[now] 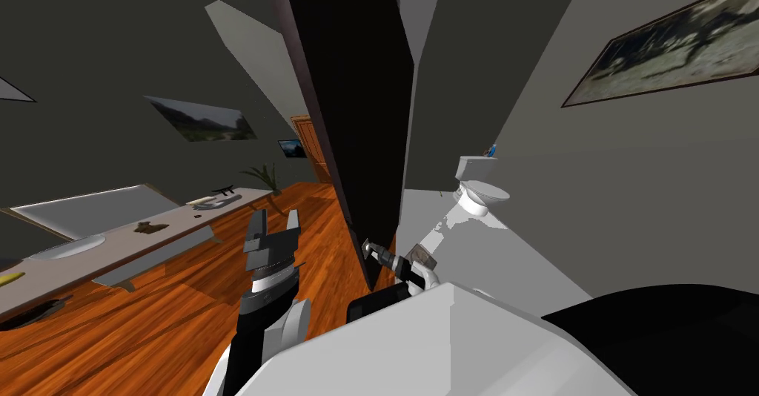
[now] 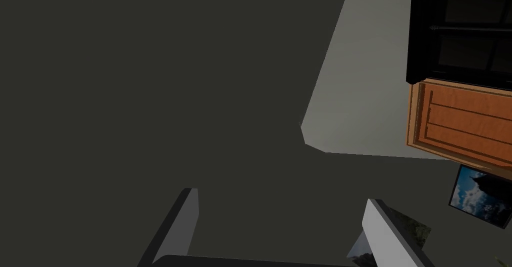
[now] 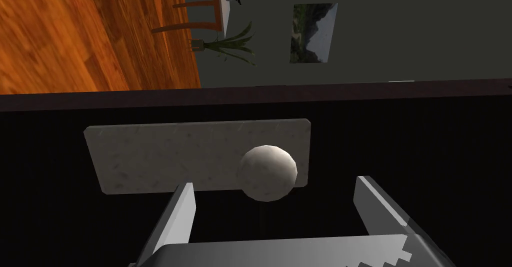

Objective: Push the door open

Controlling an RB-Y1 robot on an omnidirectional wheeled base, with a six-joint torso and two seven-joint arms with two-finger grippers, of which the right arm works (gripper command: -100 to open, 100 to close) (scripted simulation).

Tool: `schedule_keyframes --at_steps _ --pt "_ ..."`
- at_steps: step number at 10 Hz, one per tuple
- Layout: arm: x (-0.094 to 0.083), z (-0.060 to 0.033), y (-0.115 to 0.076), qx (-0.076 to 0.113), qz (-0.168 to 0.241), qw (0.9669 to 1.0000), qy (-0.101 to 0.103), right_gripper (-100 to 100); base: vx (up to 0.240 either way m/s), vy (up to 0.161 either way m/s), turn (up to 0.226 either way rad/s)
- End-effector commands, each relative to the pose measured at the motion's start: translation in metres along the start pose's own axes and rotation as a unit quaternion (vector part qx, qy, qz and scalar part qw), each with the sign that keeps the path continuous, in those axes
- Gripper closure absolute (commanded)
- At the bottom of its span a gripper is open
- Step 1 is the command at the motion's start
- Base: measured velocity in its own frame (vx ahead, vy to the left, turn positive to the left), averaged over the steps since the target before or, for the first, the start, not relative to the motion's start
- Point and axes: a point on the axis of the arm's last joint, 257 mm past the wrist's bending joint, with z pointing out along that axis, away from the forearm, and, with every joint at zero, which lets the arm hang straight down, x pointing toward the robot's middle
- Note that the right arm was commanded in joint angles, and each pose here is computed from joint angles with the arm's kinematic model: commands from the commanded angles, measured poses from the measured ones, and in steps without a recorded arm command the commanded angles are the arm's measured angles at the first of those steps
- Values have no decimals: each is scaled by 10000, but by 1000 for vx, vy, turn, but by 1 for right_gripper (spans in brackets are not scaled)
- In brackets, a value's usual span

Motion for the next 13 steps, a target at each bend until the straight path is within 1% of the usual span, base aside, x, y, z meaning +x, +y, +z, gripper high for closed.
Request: schedule_keyframes --at_steps 1,2,3,8,9,10,13 --pt "7 30 1 -6 -8 10000 -39 -100 168 159 37" --pt "2 20 6 -7 -5 10000 -22 -100 72 70 -12" --pt "2 20 6 -7 -5 10000 -22 100 -13 -12 -1" --pt "2 20 6 -7 -5 10000 -22 100 -12 -13 3" --pt "-17 -1 -26 35 -14 9999 -96 100 82 72 -93" --pt "-21 -3 -27 36 -18 9999 -115 100 83 125 -53" --pt "-53 -11 -32 40 -43 9996 -262 100 127 175 -91"
